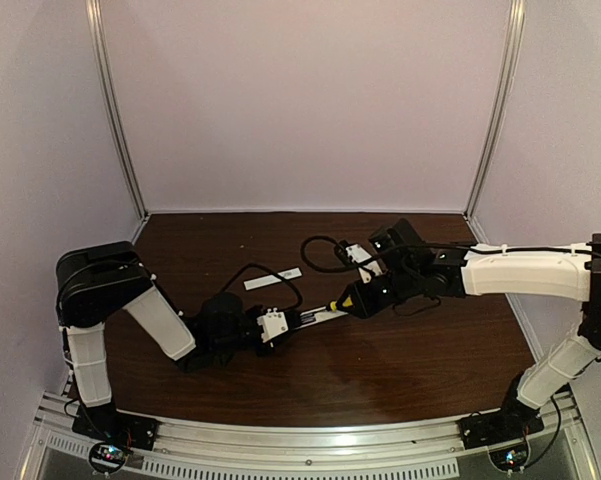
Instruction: Unload the batteries from the remote control
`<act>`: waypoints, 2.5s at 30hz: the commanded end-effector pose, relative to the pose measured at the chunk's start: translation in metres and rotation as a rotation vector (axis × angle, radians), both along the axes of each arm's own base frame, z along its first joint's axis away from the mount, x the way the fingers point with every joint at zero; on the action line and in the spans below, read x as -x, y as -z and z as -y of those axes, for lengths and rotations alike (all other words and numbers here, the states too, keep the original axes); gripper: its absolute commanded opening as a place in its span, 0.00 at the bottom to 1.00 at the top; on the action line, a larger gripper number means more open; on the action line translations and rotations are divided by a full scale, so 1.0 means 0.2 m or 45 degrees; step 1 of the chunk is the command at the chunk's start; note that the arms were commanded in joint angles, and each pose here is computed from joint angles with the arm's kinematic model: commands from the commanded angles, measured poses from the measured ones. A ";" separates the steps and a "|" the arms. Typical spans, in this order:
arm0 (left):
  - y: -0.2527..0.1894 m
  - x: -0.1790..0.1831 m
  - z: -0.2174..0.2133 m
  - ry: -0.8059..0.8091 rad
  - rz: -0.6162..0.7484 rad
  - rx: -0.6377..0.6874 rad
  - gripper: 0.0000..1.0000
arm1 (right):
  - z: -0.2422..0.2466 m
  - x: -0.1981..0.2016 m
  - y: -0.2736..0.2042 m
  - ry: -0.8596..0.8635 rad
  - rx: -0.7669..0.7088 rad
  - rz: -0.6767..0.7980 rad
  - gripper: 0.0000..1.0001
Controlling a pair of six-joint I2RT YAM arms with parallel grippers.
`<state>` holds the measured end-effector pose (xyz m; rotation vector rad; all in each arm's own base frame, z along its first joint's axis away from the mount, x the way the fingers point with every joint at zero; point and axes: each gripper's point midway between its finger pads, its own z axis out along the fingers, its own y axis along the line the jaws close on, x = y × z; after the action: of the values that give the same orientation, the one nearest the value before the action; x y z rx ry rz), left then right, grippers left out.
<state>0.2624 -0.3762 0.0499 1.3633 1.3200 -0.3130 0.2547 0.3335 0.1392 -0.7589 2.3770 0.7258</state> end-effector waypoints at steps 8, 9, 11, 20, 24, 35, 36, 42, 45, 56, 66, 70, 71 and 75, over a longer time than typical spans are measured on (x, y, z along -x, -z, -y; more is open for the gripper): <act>-0.04 -0.02 0.03 -0.009 0.040 0.030 0.00 | -0.05 -0.03 0.01 0.021 0.013 0.022 0.00; -0.04 -0.02 0.04 -0.008 0.041 0.030 0.00 | -0.06 -0.03 0.01 0.019 0.015 0.023 0.00; -0.04 -0.02 0.04 -0.007 0.042 0.031 0.00 | -0.06 -0.03 0.02 0.020 0.018 0.022 0.00; -0.04 -0.02 0.05 0.001 0.043 0.033 0.00 | -0.10 -0.01 0.06 0.002 0.020 -0.012 0.00; -0.04 -0.02 0.05 0.002 0.043 0.032 0.00 | -0.12 0.01 0.07 -0.014 -0.018 -0.039 0.00; -0.03 -0.01 0.05 0.004 0.046 0.026 0.00 | -0.15 0.05 0.12 -0.044 -0.065 -0.107 0.00; -0.03 -0.01 0.05 0.001 0.046 0.026 0.00 | -0.15 0.06 0.12 -0.046 -0.067 -0.110 0.00; -0.02 -0.01 0.04 0.003 0.054 0.019 0.00 | -0.15 0.07 0.15 -0.054 -0.064 -0.142 0.00; -0.03 0.00 0.05 0.010 0.061 0.019 0.00 | -0.16 0.09 0.15 -0.064 -0.069 -0.160 0.00; -0.01 0.00 0.04 0.006 0.067 0.005 0.00 | -0.16 0.10 0.14 -0.111 -0.094 -0.177 0.00; -0.01 0.00 0.05 0.010 0.069 -0.002 0.00 | -0.17 0.14 0.14 -0.177 -0.115 -0.203 0.00; 0.00 0.00 0.05 0.011 0.065 -0.006 0.00 | -0.19 0.15 0.12 -0.197 -0.143 -0.214 0.00; -0.01 0.00 0.05 0.011 0.066 -0.006 0.00 | -0.19 0.15 0.12 -0.202 -0.150 -0.217 0.00; 0.00 0.01 0.05 0.013 0.064 -0.009 0.00 | -0.20 0.17 0.11 -0.217 -0.167 -0.230 0.00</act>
<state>0.2646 -0.3679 0.0273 1.4078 1.3803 -0.2488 0.2519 0.3484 0.1119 -0.7443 2.4476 0.8198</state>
